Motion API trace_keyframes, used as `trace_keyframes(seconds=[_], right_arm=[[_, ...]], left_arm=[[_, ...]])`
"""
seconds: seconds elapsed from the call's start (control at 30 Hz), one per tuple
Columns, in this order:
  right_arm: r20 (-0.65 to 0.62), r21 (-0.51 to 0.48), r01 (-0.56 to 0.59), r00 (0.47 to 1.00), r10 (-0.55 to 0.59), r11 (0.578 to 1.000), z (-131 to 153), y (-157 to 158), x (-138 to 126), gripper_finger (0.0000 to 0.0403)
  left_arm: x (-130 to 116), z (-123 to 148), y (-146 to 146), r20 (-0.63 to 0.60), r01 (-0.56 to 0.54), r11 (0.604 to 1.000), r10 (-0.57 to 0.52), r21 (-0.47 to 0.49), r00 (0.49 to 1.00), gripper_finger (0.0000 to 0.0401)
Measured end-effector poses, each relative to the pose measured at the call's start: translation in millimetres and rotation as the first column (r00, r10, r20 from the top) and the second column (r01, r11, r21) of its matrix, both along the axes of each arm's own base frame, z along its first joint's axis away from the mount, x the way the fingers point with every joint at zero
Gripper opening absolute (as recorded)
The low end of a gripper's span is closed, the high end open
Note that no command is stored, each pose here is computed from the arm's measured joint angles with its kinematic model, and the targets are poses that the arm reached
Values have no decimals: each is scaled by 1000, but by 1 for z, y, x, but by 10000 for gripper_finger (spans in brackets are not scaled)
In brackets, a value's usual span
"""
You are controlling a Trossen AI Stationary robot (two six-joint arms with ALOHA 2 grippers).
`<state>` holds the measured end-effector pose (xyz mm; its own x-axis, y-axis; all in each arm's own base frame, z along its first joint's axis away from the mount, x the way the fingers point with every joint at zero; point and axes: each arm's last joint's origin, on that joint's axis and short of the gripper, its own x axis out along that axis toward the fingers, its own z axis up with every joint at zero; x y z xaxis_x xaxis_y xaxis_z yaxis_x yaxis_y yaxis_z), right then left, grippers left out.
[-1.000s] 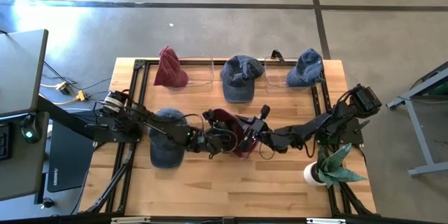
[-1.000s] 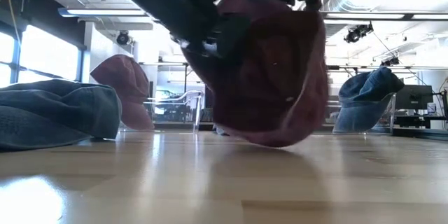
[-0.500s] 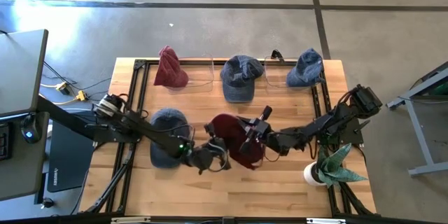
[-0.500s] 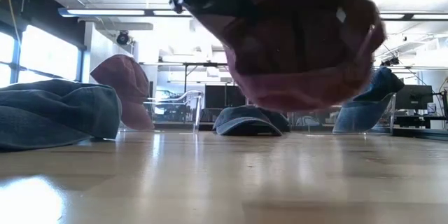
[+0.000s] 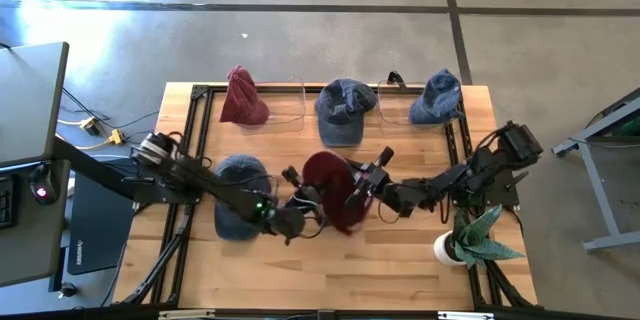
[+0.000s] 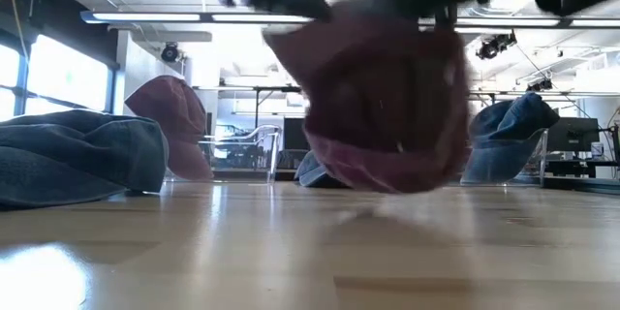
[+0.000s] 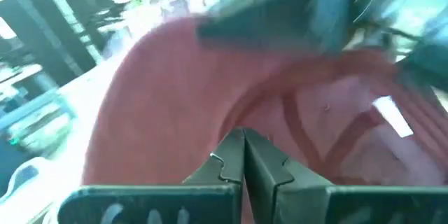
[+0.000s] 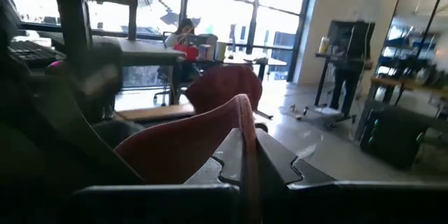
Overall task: Pick & Place hat
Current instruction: Put the red cap into the left transparent bin
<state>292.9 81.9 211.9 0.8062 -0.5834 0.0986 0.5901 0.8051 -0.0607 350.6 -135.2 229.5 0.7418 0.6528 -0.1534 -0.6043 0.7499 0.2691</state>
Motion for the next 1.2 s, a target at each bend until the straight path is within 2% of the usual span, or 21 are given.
trace_keyframes(seconds=[0.1, 0.2, 0.23, 0.3, 0.37, 0.47, 0.57, 0.7, 0.77, 0.9, 1.03, 1.2], right_arm=[[69, 75, 13, 997, -18, 997, -15, -17, -7, 11], [88, 134, 24, 995, -37, 991, -26, -30, -12, 11], [91, 146, 18, 995, -31, 989, -29, -32, -13, 9], [99, 160, 2, 995, -18, 987, -31, -34, -14, 8], [100, 158, -26, 995, 10, 987, -31, -36, -13, 8], [95, 152, -53, 995, 38, 987, -31, -35, -12, 14], [92, 149, -65, 994, 52, 987, -31, -35, -12, 11], [86, 146, -66, 995, 54, 987, -32, -35, -12, 8], [66, 138, -61, 996, 53, 989, -34, -35, -12, 9], [73, 141, -63, 996, 53, 988, -33, -35, -12, 16], [59, 127, -61, 997, 54, 990, -33, -35, -12, 8], [45, 107, -58, 998, 53, 993, -33, -35, -12, 14]], left_arm=[[-7, 12, -10, -2, 60, 998, -60, 14, 998, 0], [-24, 18, -19, -76, 27, 993, -18, 114, 997, 0], [-31, 27, -19, -80, 36, 993, -27, 116, 996, 1], [-40, 43, -10, -53, 72, 997, -71, 16, 996, 1], [-55, 47, 9, -118, 89, 992, -99, -85, 988, 5], [-63, 45, 40, -196, 32, 973, -77, -227, 978, 31], [-69, 41, 62, -214, -25, 956, -40, -292, 976, 78], [-63, 30, 87, -185, -7, 919, -71, -395, 980, 160], [-60, 19, 96, -183, 41, 894, -135, -446, 974, 203], [-55, 7, 107, -72, 196, 826, -274, -528, 959, 266], [-54, 0, 117, 23, 287, 771, -334, -569, 942, 283], [-54, -4, 125, 81, 326, 744, -345, -583, 935, 263]])
